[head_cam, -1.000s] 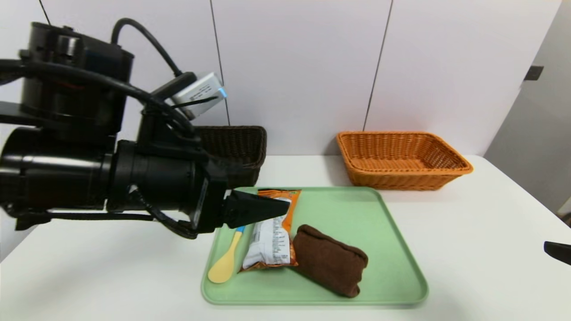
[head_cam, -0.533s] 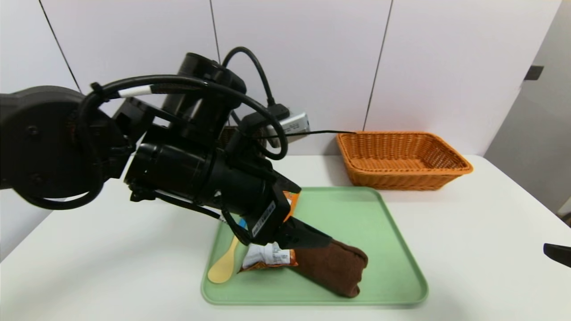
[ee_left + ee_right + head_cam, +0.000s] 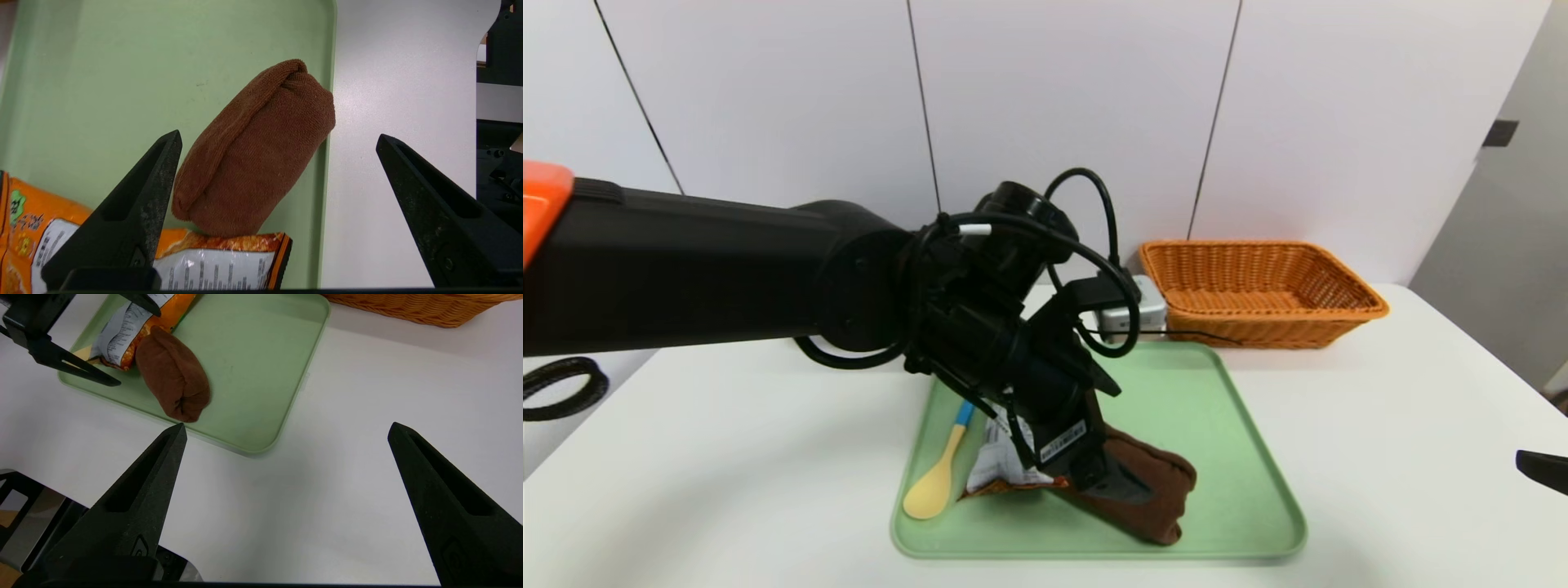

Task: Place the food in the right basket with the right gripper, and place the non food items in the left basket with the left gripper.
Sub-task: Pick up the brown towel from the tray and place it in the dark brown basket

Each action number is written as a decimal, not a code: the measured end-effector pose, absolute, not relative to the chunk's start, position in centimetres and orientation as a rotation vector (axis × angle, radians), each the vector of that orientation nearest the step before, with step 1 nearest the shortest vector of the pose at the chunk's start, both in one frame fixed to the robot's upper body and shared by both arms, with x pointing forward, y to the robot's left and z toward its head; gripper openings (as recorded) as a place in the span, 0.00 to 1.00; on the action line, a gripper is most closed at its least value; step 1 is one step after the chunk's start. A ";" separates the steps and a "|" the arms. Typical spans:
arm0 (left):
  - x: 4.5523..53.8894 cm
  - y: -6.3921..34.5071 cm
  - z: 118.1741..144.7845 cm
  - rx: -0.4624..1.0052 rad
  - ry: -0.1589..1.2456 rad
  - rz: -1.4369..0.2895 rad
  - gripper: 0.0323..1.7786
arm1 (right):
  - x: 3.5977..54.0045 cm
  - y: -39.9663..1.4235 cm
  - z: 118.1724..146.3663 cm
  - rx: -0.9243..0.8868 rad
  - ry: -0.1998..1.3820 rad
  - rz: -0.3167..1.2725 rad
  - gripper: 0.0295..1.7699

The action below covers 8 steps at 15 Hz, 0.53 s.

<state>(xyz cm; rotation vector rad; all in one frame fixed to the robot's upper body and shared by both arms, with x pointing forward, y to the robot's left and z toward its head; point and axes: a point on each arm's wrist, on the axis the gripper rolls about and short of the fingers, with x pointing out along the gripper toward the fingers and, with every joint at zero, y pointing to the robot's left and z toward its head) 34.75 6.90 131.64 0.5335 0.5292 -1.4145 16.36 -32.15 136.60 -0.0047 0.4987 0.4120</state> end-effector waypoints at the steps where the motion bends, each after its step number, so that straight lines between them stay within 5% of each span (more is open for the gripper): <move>1: 35.0 6.3 131.0 0.540 0.538 -1.422 0.95 | 16.4 -32.2 136.5 -0.004 0.502 0.411 0.96; 8: 36.2 4.5 127.6 0.602 0.584 -1.459 0.95 | 16.4 -32.2 136.2 -0.001 0.513 0.410 0.96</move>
